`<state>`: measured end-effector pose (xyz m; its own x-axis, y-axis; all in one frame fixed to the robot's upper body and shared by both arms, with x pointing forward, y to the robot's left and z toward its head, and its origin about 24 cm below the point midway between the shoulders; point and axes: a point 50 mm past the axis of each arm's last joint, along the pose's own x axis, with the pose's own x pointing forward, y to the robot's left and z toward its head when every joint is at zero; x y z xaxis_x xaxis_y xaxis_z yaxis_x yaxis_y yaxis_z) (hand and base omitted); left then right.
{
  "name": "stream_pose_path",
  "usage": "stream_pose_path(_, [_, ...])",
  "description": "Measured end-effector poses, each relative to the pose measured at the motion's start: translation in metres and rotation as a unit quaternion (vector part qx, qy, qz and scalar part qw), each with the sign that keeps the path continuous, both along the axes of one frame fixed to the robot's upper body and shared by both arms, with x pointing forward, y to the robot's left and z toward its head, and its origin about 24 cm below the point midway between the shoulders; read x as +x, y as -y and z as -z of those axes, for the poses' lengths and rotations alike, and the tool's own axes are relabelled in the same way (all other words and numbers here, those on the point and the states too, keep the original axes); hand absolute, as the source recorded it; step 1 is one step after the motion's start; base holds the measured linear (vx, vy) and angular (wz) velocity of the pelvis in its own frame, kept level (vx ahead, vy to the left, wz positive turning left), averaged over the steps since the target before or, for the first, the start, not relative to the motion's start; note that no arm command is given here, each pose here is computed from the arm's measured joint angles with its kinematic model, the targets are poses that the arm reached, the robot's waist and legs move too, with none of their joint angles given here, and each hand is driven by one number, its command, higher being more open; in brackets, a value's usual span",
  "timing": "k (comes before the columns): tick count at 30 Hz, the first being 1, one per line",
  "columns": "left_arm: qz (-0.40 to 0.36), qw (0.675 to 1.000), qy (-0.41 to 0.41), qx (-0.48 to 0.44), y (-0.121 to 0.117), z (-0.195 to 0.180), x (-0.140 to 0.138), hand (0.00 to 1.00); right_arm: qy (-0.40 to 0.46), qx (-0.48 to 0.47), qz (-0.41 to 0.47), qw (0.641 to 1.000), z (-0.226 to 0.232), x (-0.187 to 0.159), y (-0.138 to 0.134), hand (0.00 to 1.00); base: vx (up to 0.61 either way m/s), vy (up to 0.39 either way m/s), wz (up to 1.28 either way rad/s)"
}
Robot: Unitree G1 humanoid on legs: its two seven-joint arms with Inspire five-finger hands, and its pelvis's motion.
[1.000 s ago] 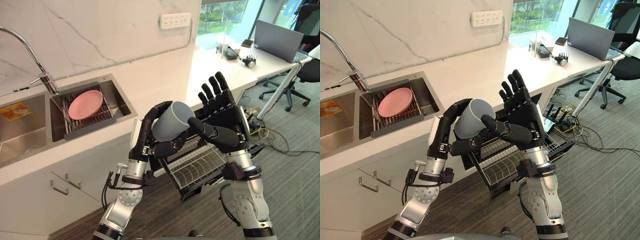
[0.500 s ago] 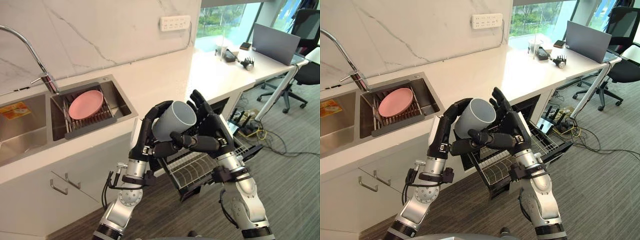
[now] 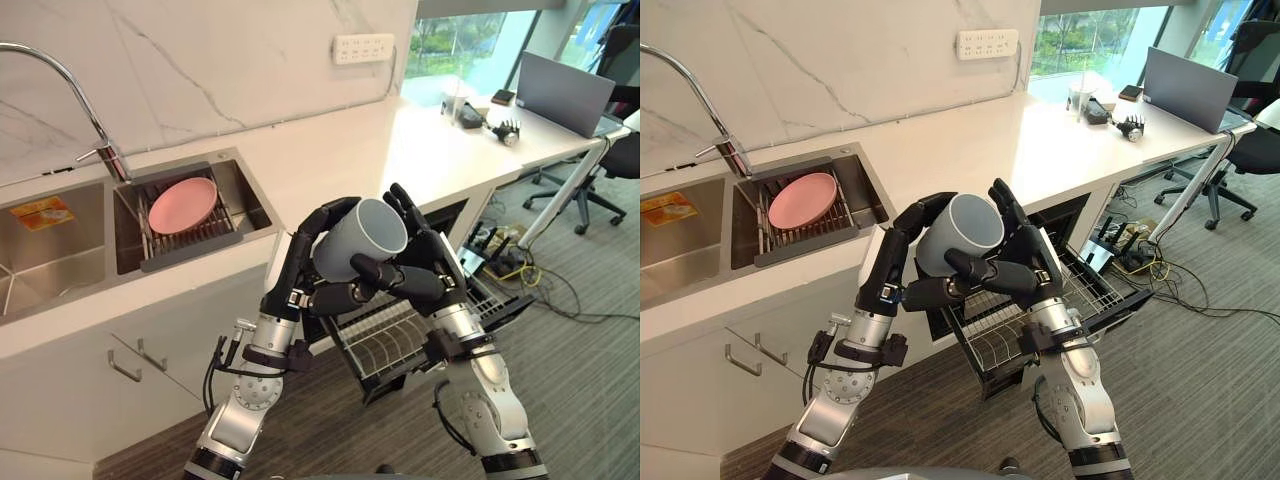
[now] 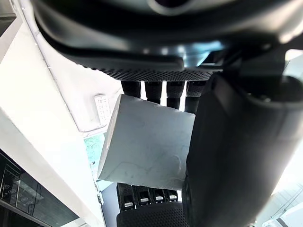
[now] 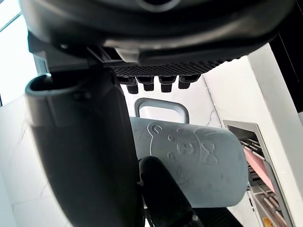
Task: Walk over to the sink, pick up the cup, carry it to the dishwasher, place the cup inside the dishwasher, then close the dishwasher door
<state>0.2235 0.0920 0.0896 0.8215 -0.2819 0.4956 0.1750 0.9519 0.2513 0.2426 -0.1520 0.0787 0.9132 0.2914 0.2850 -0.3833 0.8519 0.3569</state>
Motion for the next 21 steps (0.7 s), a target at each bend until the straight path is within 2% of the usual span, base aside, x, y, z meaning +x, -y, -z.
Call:
stream_pose_path(1, [0.005, 1.000, -0.003, -0.005, 0.000, 0.000, 0.000, 0.00, -0.003, 0.008, -0.006, 1.000, 0.000, 0.000, -0.001, 1.00, -0.01, 0.010, 0.05])
stream_pose_path(2, [0.008, 1.000, -0.006, -0.010, 0.000, 0.000, 0.000, 0.00, -0.005, 0.012, -0.012, 1.000, 0.000, 0.001, -0.001, 0.00, -0.01, 0.011, 0.05])
stream_pose_path(10, [0.009, 1.000, -0.012, -0.012, -0.003, 0.002, -0.001, 0.00, -0.019, 0.023, -0.042, 0.999, 0.004, 0.007, -0.004, 0.00, -0.01, 0.016, 0.05])
stream_pose_path(19, [0.010, 1.000, -0.017, -0.010, -0.001, 0.005, -0.004, 0.00, -0.023, 0.005, -0.028, 0.999, 0.005, 0.011, -0.002, 0.00, -0.02, 0.020, 0.05])
stream_pose_path(20, [0.009, 1.000, -0.017, -0.010, -0.002, 0.005, -0.004, 1.00, -0.022, 0.004, -0.029, 0.999, 0.005, 0.011, -0.002, 0.00, 0.00, 0.000, 0.00])
stream_pose_path(21, [0.008, 1.000, -0.017, -0.010, -0.002, 0.006, -0.004, 1.00, -0.022, 0.003, -0.029, 0.999, 0.005, 0.011, -0.002, 0.00, 0.00, 0.000, 0.00])
